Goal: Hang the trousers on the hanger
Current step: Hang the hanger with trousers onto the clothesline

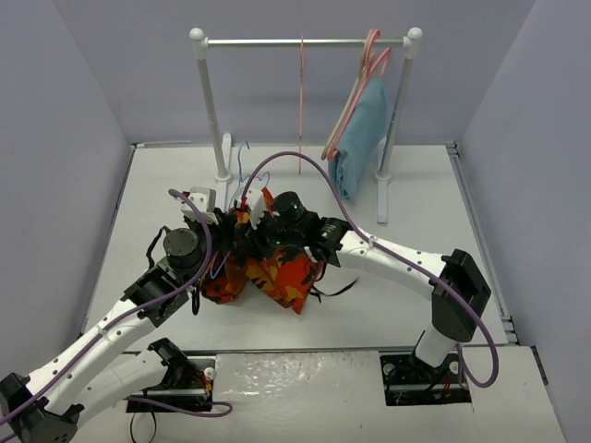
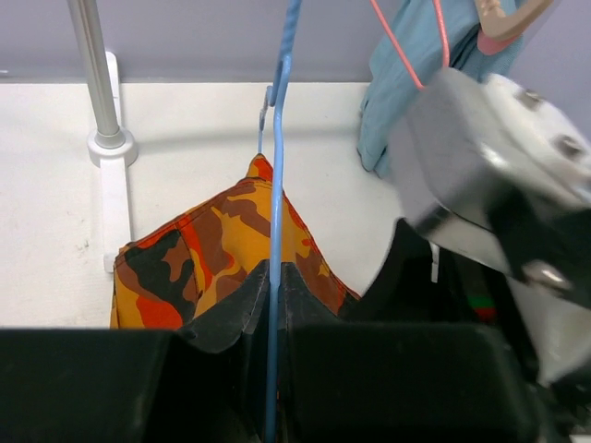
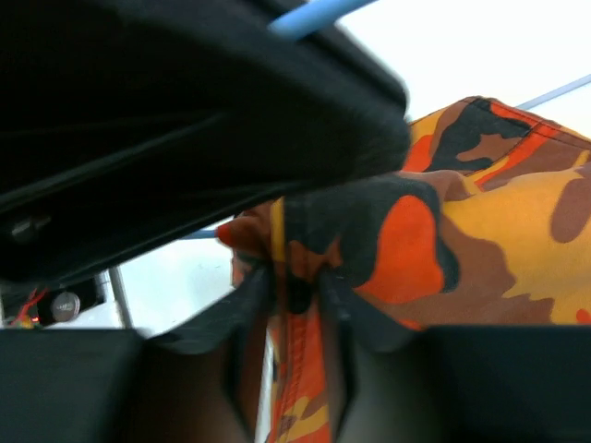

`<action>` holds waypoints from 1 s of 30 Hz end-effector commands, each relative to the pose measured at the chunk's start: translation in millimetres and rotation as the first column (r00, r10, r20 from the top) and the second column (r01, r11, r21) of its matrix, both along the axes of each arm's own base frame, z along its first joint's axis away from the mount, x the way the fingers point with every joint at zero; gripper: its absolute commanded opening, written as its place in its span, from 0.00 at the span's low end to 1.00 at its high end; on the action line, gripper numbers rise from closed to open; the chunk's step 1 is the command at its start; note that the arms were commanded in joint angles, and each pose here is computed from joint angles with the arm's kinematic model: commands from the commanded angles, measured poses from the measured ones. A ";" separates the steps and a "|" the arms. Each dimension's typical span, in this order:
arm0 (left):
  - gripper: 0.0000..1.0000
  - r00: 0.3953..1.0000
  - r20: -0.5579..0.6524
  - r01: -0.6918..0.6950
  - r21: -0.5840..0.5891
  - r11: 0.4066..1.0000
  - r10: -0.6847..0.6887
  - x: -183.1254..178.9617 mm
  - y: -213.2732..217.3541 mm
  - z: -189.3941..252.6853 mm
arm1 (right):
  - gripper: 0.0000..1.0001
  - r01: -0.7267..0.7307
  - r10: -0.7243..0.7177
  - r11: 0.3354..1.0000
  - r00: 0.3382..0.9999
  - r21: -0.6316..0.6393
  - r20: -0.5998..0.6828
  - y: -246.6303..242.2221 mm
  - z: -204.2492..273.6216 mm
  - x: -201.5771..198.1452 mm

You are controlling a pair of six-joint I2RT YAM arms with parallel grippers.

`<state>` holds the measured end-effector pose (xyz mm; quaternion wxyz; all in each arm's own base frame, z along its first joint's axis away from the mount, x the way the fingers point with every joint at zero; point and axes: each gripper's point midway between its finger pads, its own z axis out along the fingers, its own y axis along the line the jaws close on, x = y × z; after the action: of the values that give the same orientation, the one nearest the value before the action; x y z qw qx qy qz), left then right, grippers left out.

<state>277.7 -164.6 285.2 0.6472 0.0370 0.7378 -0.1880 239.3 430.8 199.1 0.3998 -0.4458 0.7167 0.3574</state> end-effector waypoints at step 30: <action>0.00 0.792 0.608 0.073 -0.185 0.980 0.056 78.3 4.5 304.5 | 0.94 0.700 -0.728 0.671 0.685 0.245 0.035 -264.8 145.0 107.0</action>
<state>379.3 -168.1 435.9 0.7275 0.0386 0.6586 -0.1887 353.2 178.4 319.2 0.5691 -0.1307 0.7830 0.2145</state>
